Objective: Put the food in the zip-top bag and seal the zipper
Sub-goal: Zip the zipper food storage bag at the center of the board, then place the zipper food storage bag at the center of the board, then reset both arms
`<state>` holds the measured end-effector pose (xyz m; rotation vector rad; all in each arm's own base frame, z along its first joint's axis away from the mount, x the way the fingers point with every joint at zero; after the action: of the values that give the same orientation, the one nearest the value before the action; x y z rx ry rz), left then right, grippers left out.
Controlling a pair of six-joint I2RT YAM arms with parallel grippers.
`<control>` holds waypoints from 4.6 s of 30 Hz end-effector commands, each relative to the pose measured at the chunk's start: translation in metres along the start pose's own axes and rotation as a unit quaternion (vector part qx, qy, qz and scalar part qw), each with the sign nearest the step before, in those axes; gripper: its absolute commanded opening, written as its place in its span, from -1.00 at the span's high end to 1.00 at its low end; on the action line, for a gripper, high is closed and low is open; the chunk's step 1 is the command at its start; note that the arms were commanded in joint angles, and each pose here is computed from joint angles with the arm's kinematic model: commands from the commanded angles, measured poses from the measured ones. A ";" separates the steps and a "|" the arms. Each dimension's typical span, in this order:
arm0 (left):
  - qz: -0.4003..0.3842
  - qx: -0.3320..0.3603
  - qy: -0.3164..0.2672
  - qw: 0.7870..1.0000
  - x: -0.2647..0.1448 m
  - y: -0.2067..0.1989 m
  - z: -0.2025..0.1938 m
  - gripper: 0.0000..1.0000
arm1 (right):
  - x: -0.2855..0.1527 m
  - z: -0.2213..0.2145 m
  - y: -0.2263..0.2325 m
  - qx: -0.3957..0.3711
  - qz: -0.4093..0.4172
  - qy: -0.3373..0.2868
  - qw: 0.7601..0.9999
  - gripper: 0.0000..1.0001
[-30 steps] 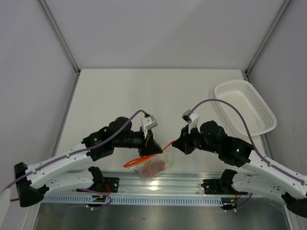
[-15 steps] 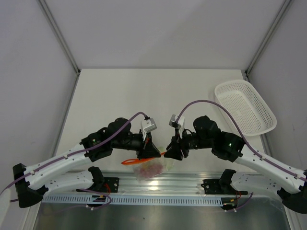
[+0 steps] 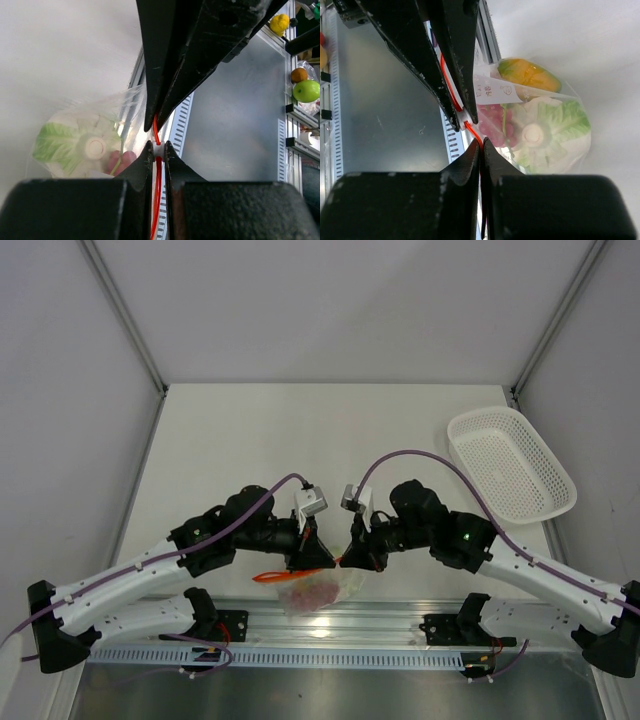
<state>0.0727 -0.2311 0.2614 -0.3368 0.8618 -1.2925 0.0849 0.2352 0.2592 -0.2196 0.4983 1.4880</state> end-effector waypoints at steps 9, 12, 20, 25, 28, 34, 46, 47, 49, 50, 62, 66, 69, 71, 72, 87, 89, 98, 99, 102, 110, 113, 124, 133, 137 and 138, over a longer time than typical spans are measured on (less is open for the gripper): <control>0.010 0.011 -0.020 1.000 -0.015 -0.003 0.003 0.99 | -0.018 0.006 -0.003 -0.034 -0.042 0.000 0.999 1.00; 0.025 0.004 -0.016 1.000 -0.021 0.001 -0.004 0.99 | -0.024 0.001 -0.005 -0.035 -0.057 0.009 0.998 1.00; 0.056 -0.011 -0.037 0.998 -0.048 0.002 -0.021 0.99 | -0.034 -0.006 -0.009 -0.024 -0.096 0.005 0.995 1.00; 0.088 -0.026 -0.055 0.994 -0.062 0.006 -0.030 0.96 | -0.040 -0.011 -0.009 -0.018 -0.113 0.011 0.993 1.00; 0.108 -0.041 -0.059 0.992 -0.071 0.009 -0.037 0.94 | -0.047 -0.010 -0.010 -0.015 -0.131 0.004 0.991 1.00; 0.131 -0.065 -0.087 0.985 -0.089 0.009 -0.047 0.91 | -0.056 -0.008 -0.010 -0.009 -0.147 -0.012 0.989 1.00; 0.170 -0.112 -0.127 0.971 -0.110 0.012 -0.057 0.85 | -0.054 -0.009 -0.013 -0.002 -0.151 -0.013 0.988 1.00; 0.175 -0.117 -0.130 0.969 -0.111 0.013 -0.057 0.84 | -0.054 -0.010 -0.013 -0.002 -0.150 -0.015 0.989 1.00; 0.194 -0.130 -0.136 0.963 -0.113 0.016 -0.059 0.82 | -0.053 -0.008 -0.013 0.000 -0.148 -0.019 0.989 1.00; 0.197 -0.133 -0.137 0.962 -0.114 0.017 -0.059 0.79 | -0.052 -0.009 -0.013 0.001 -0.147 -0.019 0.989 1.00; 0.265 -0.134 -0.181 0.938 -0.116 0.027 -0.039 -0.99 | -0.039 0.002 -0.024 0.014 -0.158 -0.023 0.987 1.00; 0.305 -0.131 -0.236 0.914 -0.140 0.023 -0.027 -0.99 | -0.031 0.005 -0.038 0.024 -0.183 -0.004 0.983 1.00; 0.293 -0.124 -0.286 0.904 -0.158 0.016 -0.023 -0.99 | -0.023 0.013 -0.058 0.046 -0.208 -0.001 0.977 1.00; 0.269 -0.114 -0.309 0.905 -0.166 0.011 -0.024 -0.99 | -0.017 0.019 -0.079 0.067 -0.228 -0.002 0.971 1.00; 0.258 -0.107 -0.317 0.906 -0.168 0.009 -0.023 -0.99 | -0.016 0.021 -0.087 0.077 -0.236 -0.002 0.969 1.00; 0.170 -0.064 -0.278 0.943 -0.146 -0.001 -0.026 -0.99 | 0.006 0.029 -0.267 0.255 -0.311 -0.002 0.916 1.00; 0.165 -0.064 -0.269 0.947 -0.141 -0.001 -0.027 -0.99 | 0.013 0.021 -0.294 0.285 -0.319 0.004 0.904 1.00; 0.156 -0.070 -0.263 0.949 -0.140 0.005 -0.039 -0.99 | 0.028 -0.026 -0.375 0.389 -0.331 -0.010 0.860 1.00; 0.157 -0.071 -0.265 0.949 -0.139 0.005 -0.039 -0.99 | 0.030 -0.030 -0.378 0.396 -0.335 -0.009 0.855 1.00; 0.153 -0.071 -0.262 0.950 -0.136 0.005 -0.038 -0.99 | 0.039 -0.050 -0.386 0.410 -0.347 0.003 0.843 0.94; 0.162 -0.067 -0.254 0.951 -0.130 0.005 -0.030 -0.99 | 0.052 -0.085 -0.383 0.415 -0.362 0.023 0.834 0.56; 0.159 -0.072 -0.253 0.952 -0.130 0.004 -0.030 -0.99 | 0.046 -0.077 -0.382 0.394 -0.382 0.029 0.835 0.18; 0.158 -0.106 -0.246 0.950 -0.125 0.011 -0.042 -0.99 | 0.001 -0.026 -0.340 0.315 -0.462 0.050 0.827 -0.99; 0.147 -0.154 -0.223 0.951 -0.115 0.011 -0.047 -0.99 | -0.024 -0.019 -0.245 0.278 -0.492 0.038 0.824 -0.99; 0.157 -0.189 -0.221 0.944 -0.109 0.014 -0.048 -0.99 | -0.023 -0.031 -0.204 0.280 -0.496 0.043 0.821 -0.99; 0.161 -0.199 -0.214 0.943 -0.105 0.016 -0.048 -0.99 | -0.025 -0.039 -0.193 0.287 -0.498 0.053 0.817 -0.99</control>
<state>0.0450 -0.1085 0.2631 -0.6905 0.6861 -0.7323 0.2901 0.1868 0.2110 -0.0432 0.7254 0.3318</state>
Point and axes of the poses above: each gripper's point midway between its finger pads, its own x axis out along the fingers, its own y axis along the line the jaws close on, z = x × y, the point moved 7 cm from there along -x, back along the fingers, and after that the axes turned 14 degrees about -x, right-handed, at the moved point
